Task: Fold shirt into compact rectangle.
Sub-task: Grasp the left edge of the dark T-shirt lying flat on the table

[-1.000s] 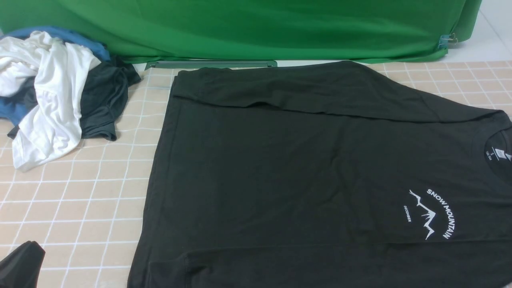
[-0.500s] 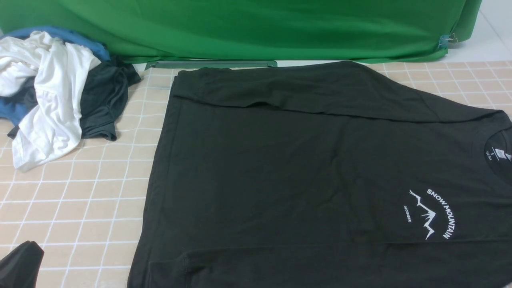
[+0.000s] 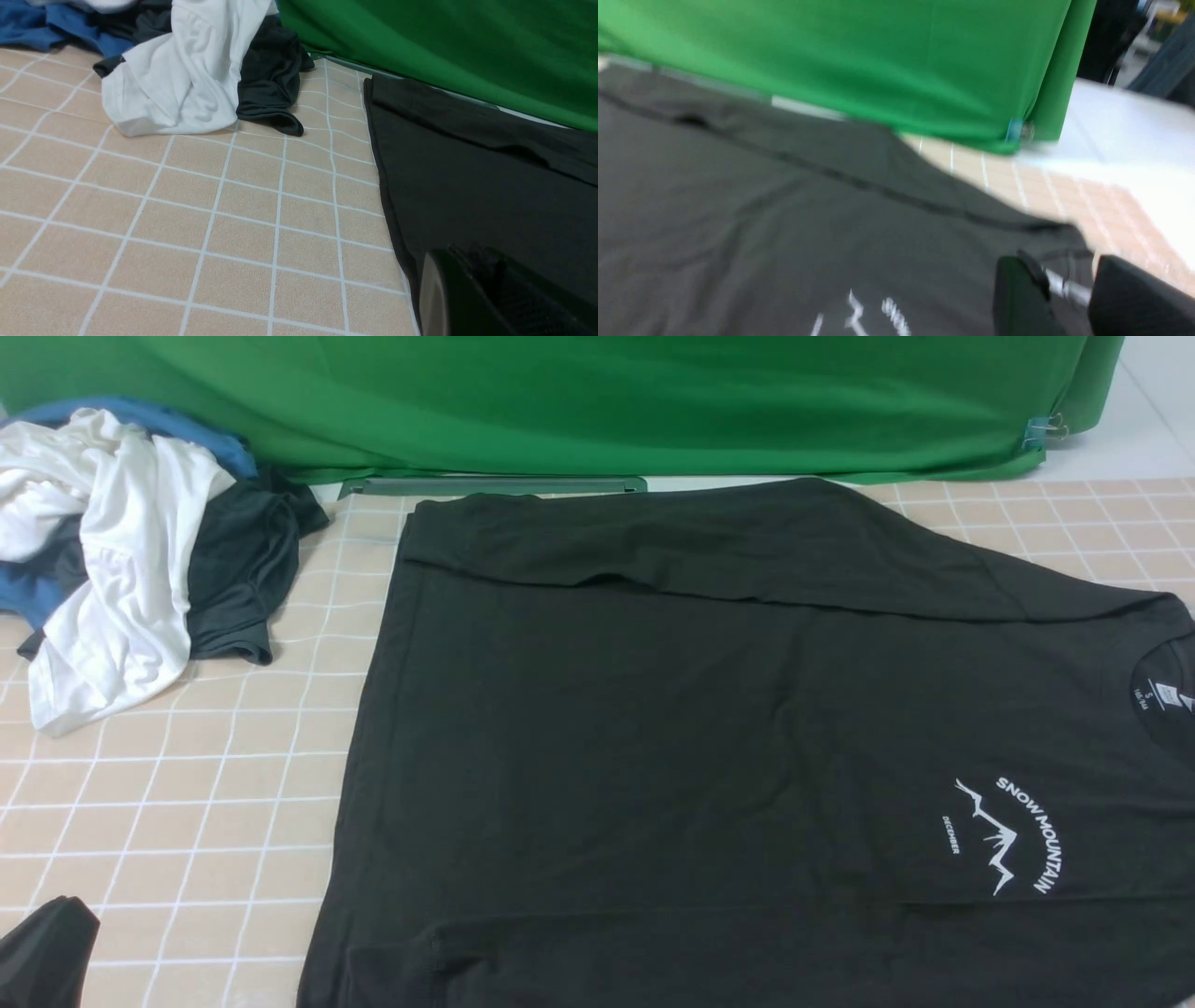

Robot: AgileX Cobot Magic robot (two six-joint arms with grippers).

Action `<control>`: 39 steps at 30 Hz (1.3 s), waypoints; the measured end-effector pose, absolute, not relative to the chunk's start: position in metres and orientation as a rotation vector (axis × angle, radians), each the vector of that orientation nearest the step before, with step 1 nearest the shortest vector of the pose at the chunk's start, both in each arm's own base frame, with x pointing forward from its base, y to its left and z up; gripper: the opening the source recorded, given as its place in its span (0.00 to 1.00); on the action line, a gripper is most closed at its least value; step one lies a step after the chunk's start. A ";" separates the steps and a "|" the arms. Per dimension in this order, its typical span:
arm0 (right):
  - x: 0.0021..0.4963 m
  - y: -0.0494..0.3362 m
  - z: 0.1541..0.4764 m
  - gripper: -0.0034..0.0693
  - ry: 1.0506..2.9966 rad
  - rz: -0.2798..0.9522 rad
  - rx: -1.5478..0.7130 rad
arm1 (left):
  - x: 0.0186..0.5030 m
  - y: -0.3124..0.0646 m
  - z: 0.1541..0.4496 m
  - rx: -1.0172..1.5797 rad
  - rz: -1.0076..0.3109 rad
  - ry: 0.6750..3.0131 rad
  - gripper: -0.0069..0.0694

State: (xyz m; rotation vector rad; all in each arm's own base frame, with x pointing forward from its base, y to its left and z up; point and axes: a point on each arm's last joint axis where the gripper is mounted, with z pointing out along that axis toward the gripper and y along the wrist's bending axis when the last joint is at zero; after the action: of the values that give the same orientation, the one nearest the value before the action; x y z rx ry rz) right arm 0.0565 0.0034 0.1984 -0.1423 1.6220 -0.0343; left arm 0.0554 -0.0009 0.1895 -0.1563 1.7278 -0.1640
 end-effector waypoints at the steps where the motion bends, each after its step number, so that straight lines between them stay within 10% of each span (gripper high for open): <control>1: 0.057 0.004 0.200 0.39 1.600 -0.034 -0.141 | 0.055 -0.001 0.190 -0.156 -0.164 1.728 0.11; 9: 0.057 0.004 0.206 0.39 1.541 0.027 -0.085 | 0.056 -0.004 0.194 -0.284 -0.333 1.670 0.11; 14: 0.057 0.005 0.206 0.39 1.503 0.598 0.457 | 0.056 -0.009 0.201 -0.751 -0.887 1.502 0.11; 19: 0.056 0.005 0.206 0.39 1.421 0.909 0.761 | 0.056 -0.009 0.203 -0.827 -0.973 1.455 0.11; 31: 0.053 -0.001 0.230 0.32 1.116 1.027 0.743 | 0.055 -0.006 0.214 -0.899 -1.047 1.341 0.11; 39: 0.048 0.001 0.313 0.09 1.119 0.776 0.465 | 0.059 -0.020 0.315 -0.669 -0.945 1.604 0.11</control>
State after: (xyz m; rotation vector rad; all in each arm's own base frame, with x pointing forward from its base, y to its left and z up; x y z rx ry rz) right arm 0.0481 0.0013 0.3128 0.4651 1.1186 0.7761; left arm 0.0587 -0.0199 0.3155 -0.6695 1.6044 -0.9450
